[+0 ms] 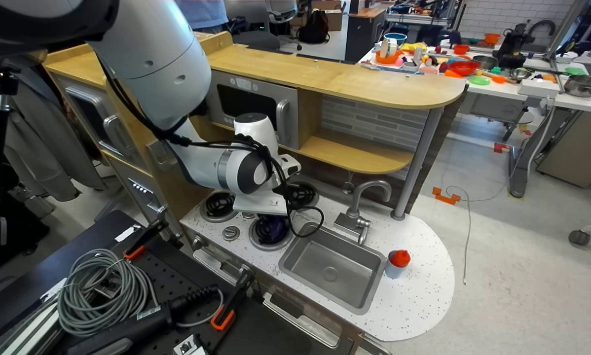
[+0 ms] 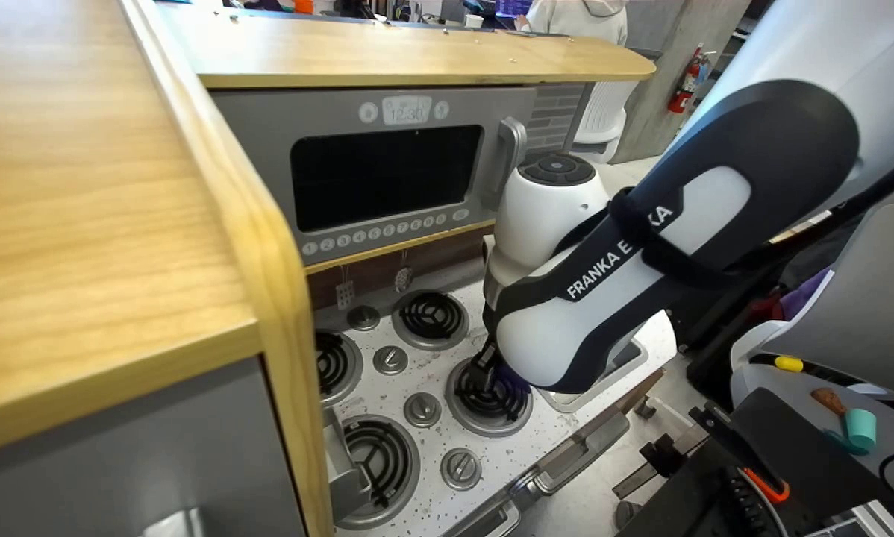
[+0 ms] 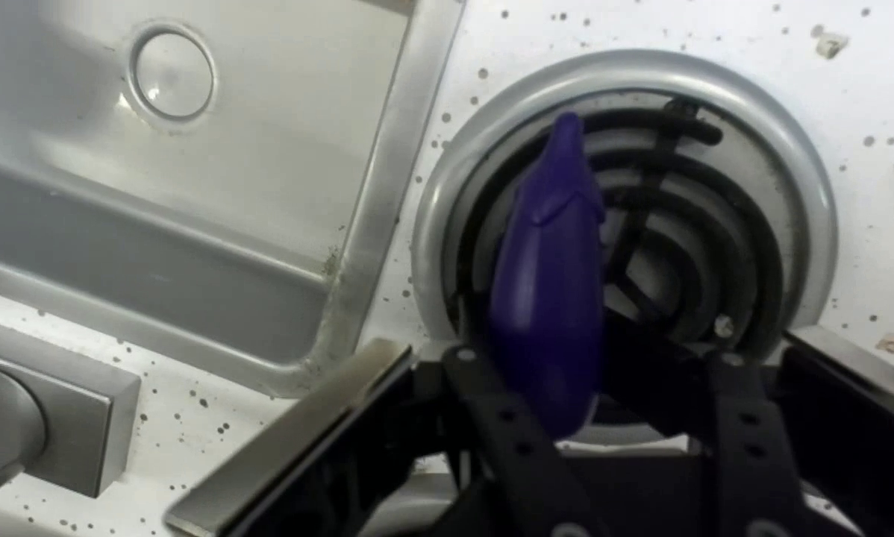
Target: Pick up the eggplant and put it on the stove
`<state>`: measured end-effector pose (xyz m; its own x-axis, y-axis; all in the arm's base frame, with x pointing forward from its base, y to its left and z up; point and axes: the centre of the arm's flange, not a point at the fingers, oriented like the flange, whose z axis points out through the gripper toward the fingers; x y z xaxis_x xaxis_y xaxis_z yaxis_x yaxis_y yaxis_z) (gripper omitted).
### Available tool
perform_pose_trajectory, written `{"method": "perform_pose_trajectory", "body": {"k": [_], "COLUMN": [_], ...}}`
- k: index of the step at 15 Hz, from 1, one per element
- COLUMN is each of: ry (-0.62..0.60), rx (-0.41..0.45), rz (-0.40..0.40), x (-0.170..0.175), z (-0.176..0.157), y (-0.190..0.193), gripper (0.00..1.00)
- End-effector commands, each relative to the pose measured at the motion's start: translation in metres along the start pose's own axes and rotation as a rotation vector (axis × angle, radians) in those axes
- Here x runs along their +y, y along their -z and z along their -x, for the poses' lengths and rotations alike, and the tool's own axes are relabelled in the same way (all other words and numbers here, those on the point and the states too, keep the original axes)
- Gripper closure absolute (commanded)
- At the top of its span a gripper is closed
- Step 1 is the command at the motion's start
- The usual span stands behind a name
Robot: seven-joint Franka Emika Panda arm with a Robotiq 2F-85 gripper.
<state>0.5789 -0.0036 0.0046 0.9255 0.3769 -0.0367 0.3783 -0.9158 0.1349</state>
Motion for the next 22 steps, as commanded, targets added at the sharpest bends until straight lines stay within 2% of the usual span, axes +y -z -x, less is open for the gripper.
{"method": "perform_pose_trajectory", "body": {"k": [1, 2, 3, 8, 12, 17, 19, 22], "ry": [-0.006, -0.002, -0.004, -0.053, -0.106, -0.258, -0.337, -0.433], "rx": [-0.020, -0.024, -0.026, -0.021, -0.037, -0.252, -0.240, -0.155], "rz": [0.020, 0.022, 0.023, 0.016, -0.035, -0.100, -0.099, -0.088], "x": [-0.003, -0.005, -0.006, 0.003, 0.026, 0.075, 0.103, 0.151], "z": [0.013, 0.016, 0.018, 0.021, 0.033, 0.085, 0.104, 0.127], "y": [0.001, 0.001, 0.001, 0.017, 0.053, 0.091, 0.116, 0.150], "gripper": [0.90, 0.42, 0.39, 0.02, 0.00, 0.00, 0.00, 0.00]}}
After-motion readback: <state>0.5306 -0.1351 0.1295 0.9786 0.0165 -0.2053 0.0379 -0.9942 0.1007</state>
